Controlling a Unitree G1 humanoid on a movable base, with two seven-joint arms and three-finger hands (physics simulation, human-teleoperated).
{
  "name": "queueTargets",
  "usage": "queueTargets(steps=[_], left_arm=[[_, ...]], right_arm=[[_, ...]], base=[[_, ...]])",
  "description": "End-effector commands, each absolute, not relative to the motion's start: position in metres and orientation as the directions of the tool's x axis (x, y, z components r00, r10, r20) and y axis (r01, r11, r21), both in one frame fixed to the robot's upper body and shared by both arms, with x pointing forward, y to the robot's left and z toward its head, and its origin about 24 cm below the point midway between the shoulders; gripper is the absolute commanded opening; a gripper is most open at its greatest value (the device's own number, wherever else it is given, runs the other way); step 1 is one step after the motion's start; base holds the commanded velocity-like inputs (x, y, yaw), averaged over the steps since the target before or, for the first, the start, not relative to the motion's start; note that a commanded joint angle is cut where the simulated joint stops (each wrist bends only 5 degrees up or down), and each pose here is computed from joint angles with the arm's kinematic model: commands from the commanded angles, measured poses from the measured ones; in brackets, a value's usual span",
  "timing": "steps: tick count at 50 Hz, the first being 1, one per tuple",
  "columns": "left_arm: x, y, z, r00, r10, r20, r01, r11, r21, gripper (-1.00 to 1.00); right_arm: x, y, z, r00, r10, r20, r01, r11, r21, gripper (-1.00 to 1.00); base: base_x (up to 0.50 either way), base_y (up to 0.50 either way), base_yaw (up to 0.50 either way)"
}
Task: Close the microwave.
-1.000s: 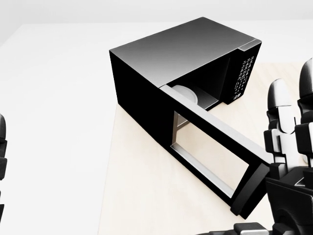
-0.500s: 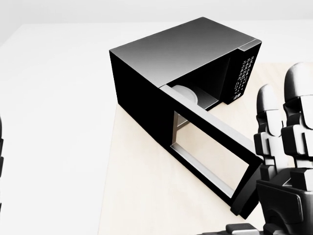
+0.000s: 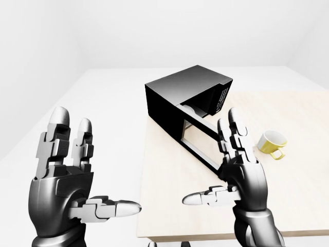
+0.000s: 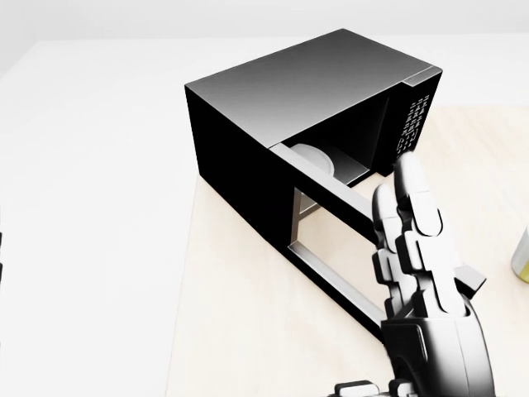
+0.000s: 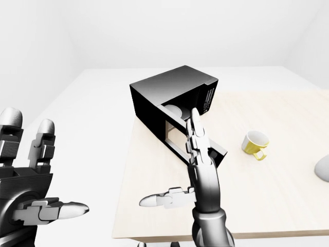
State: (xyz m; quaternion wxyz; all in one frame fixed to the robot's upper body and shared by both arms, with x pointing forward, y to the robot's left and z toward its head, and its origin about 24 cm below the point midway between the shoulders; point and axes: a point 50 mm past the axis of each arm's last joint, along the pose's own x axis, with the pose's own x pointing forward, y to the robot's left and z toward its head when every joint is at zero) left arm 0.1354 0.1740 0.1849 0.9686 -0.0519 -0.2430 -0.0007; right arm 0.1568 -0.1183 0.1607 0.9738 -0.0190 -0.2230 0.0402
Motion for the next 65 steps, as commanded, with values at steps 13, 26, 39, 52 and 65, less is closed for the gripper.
queueTargets(steps=[13,26,39,52,65], left_arm=[[0.136,0.174,0.185,0.88,0.024,0.474,0.026,0.995,-0.1,1.0],[0.136,0.172,0.185,0.877,0.023,0.48,0.028,0.995,-0.1,1.0],[0.136,0.174,0.186,0.876,0.025,0.482,0.027,0.994,-0.101,1.0],[0.135,0.173,0.185,0.878,0.024,0.478,0.027,0.995,-0.101,1.0],[0.136,0.173,0.185,0.876,0.025,0.481,0.027,0.995,-0.1,1.0]], right_arm=[[0.173,-0.109,0.126,0.95,0.106,0.293,-0.087,0.993,-0.078,1.0],[0.191,-0.108,0.1,0.968,0.098,0.23,-0.079,0.993,-0.09,1.0],[0.203,-0.105,0.075,0.979,0.097,0.18,-0.081,0.992,-0.092,1.0],[0.211,-0.102,0.056,0.988,0.097,0.121,-0.087,0.992,-0.088,1.0],[0.212,-0.099,0.048,0.99,0.106,0.088,-0.098,0.991,-0.088,1.0]], base=[[0.0,0.0,0.0],[0.0,0.0,0.0],[0.0,0.0,0.0],[0.0,0.0,0.0],[0.0,0.0,0.0]])
